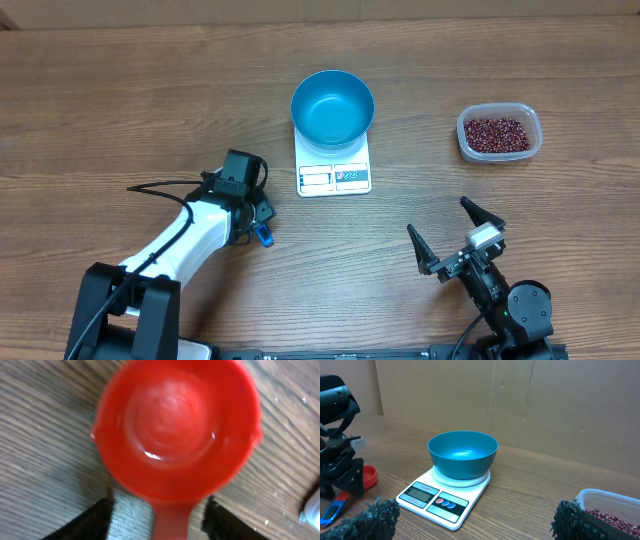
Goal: Scoop item into bowl and weigh 150g on scale
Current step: 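Reach left gripper down and grasp the red scoop's blue handle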
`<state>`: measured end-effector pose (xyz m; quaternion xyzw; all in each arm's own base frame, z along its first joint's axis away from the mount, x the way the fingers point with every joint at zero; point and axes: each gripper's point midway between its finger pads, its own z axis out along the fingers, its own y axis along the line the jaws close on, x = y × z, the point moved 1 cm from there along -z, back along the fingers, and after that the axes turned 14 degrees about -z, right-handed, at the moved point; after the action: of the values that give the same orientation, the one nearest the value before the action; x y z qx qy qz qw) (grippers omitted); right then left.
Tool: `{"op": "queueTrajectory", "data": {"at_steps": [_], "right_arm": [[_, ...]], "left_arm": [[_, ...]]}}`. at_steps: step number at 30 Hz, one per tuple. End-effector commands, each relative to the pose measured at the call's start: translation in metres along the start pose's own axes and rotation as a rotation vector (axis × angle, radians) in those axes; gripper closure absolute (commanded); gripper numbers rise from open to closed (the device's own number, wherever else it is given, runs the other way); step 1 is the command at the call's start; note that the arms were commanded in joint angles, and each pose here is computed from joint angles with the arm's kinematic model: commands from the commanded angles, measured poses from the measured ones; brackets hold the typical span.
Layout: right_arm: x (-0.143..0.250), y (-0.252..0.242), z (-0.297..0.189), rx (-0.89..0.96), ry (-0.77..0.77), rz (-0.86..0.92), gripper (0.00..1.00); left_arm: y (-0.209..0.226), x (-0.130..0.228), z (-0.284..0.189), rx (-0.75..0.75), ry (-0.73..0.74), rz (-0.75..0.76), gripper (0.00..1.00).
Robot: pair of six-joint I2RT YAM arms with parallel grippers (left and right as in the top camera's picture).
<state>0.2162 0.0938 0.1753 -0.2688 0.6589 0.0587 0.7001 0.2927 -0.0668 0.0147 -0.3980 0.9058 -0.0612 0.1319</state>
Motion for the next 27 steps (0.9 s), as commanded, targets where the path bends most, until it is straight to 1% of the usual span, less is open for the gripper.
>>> {"op": "queueTrajectory", "data": {"at_steps": [1, 2, 5, 10, 14, 18, 27], "right_arm": [[0.0019, -0.0011, -0.0001, 0.012, -0.002, -0.001, 0.0], [0.0019, -0.0011, -0.0001, 0.012, -0.002, -0.001, 0.0], [0.0019, -0.0011, -0.0001, 0.012, -0.002, -0.001, 0.0], [0.0019, -0.0011, -0.0001, 0.012, -0.002, -0.001, 0.0], [0.0019, -0.0011, -0.0001, 0.012, -0.002, -0.001, 0.0], [0.0019, -0.0011, -0.0001, 0.012, -0.002, -0.001, 0.0], [0.0019, -0.0011, -0.0001, 0.012, -0.002, -0.001, 0.0]], "left_arm": [[-0.0056, -0.0114, -0.0011, 0.009, -0.029, -0.027, 0.47], [-0.0055, -0.0123, -0.001, 0.01, -0.03, -0.029, 0.5], [-0.0045, -0.0138, -0.0009, 0.009, -0.032, -0.034, 0.51], [-0.0041, -0.0146, -0.0009, 0.008, -0.033, -0.037, 0.62], [-0.0036, -0.0151, -0.0009, 0.006, -0.035, -0.037, 0.67], [-0.0037, -0.015, -0.0009, 0.007, -0.034, -0.037, 0.67], [-0.0031, -0.0147, -0.0009, 0.004, -0.033, -0.033, 0.73]]}}
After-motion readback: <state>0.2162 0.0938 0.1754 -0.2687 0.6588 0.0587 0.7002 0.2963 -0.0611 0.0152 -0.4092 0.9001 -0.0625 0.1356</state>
